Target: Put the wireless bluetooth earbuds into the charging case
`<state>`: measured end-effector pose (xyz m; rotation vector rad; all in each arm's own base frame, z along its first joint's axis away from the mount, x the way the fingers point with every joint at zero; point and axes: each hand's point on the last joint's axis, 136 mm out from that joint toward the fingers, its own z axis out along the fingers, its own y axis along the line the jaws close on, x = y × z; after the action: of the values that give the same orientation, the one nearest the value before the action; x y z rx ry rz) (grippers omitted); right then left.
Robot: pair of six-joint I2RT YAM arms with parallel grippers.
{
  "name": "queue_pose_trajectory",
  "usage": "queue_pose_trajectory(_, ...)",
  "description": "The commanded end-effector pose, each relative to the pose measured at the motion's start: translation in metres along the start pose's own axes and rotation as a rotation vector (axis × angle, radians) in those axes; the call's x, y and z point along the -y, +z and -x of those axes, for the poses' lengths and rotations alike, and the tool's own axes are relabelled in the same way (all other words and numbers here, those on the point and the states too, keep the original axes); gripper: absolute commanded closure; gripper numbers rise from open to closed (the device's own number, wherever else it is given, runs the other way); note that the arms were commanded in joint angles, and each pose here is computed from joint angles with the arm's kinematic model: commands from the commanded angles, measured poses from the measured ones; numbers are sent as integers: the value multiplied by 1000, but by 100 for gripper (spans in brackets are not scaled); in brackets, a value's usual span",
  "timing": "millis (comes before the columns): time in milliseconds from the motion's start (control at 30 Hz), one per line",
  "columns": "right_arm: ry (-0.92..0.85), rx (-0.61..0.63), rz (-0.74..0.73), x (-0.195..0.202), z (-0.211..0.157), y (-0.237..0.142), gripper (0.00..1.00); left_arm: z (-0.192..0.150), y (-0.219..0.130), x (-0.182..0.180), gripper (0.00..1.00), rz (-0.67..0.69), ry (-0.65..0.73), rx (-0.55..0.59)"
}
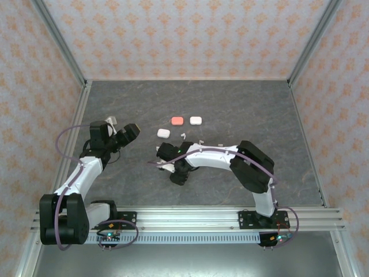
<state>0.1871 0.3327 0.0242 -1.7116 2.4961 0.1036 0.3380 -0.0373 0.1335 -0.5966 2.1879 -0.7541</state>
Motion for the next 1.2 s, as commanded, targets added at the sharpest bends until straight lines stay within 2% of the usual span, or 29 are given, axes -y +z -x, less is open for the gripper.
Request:
queue_pose_trajectory(0, 23, 93, -39, 14, 1, -30, 66, 4, -3, 20, 12, -81, 40, -33)
queue_pose_trajectory(167, 61, 294, -96, 35, 9, -82, 66, -3, -9, 61, 17, -214, 149, -121)
queue_pose_trajectory(433, 50, 689, -340, 68, 8, -200, 67, -32, -40, 170, 18, -533, 343, -246)
queue_pose_trajectory(633, -42, 876, -481, 68, -9, -265, 66, -54, -70, 233, 16, -716, 450, -283)
queue_pose_trajectory(833, -82, 856, -557, 73, -22, -278, 66, -80, -95, 272, 15, -831, 545, -329)
queue_pose_trajectory(1167, -99, 850, -573, 74, -21, -284, 66, -116, -95, 291, 16, -857, 632, -422)
